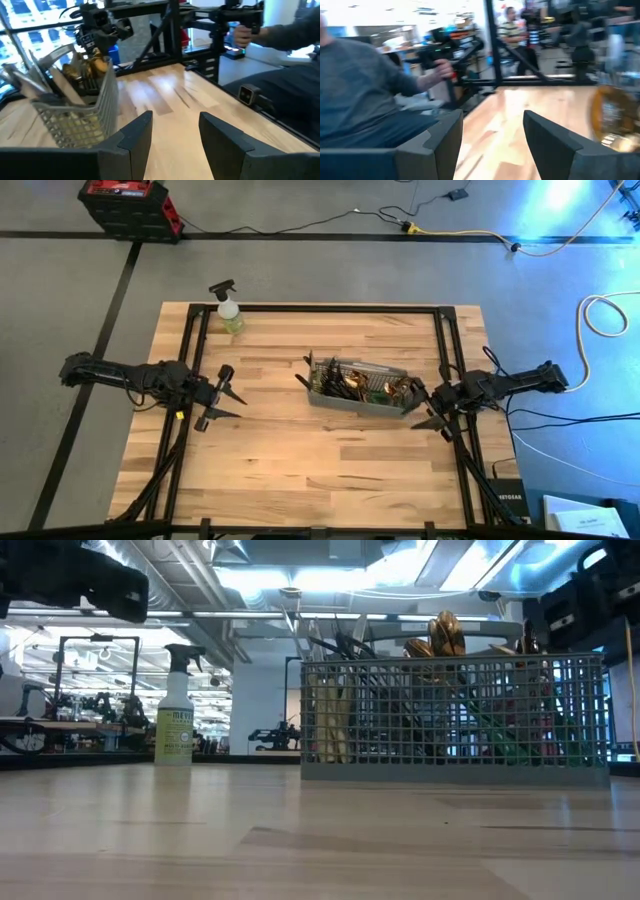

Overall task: Sort silverware
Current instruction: Move the silverware basket to the center of the table

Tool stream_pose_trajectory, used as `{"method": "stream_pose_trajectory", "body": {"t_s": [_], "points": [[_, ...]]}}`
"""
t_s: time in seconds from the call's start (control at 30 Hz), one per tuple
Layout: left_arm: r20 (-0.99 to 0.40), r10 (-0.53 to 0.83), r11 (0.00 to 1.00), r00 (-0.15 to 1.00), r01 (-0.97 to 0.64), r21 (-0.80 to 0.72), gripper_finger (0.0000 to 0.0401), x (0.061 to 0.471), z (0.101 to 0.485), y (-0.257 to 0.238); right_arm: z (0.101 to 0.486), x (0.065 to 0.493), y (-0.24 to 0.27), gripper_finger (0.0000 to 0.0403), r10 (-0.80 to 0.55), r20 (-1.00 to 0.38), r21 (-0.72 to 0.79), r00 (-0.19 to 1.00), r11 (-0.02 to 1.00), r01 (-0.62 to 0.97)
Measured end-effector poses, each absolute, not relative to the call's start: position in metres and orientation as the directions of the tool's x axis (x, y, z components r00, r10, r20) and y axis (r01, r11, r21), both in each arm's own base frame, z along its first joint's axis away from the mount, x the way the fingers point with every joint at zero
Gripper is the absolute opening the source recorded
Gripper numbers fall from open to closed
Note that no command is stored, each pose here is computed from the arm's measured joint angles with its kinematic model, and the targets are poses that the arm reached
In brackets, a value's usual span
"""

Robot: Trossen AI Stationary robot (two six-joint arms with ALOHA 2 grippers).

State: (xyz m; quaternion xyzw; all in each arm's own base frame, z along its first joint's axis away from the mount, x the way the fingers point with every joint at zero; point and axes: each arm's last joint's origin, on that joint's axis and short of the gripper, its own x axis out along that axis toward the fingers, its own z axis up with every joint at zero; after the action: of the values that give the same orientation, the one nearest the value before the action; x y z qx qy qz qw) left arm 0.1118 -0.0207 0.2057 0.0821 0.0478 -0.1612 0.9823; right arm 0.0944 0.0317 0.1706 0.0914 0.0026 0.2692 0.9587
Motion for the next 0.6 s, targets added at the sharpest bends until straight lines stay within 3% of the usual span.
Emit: {"method": "stream_pose_trajectory", "body": {"t_s": [0.23,0.43,0.6], "points": [[-0.135,-0.338,0.921,0.931,0.357,0.157,0.0149,0.1113,0.2043,-0.0215,0.1669,0.0951,0.0348,0.0193,0.603,0.001,0.258,0.798,0.77,-0.583],[-0.15,-0.338,0.926,0.929,0.357,0.127,0.0149,0.1111,0.2028,-0.0215,0.1738,0.0926,0.0378,0.0193,0.706,0.064,0.271,0.705,0.668,-0.693],[-0.15,-0.337,0.929,0.929,0.354,0.106,0.0149,0.1111,0.2028,-0.0215,0.1747,0.0909,0.0392,0.0193,0.755,0.07,0.392,0.651,0.58,-0.715]]}}
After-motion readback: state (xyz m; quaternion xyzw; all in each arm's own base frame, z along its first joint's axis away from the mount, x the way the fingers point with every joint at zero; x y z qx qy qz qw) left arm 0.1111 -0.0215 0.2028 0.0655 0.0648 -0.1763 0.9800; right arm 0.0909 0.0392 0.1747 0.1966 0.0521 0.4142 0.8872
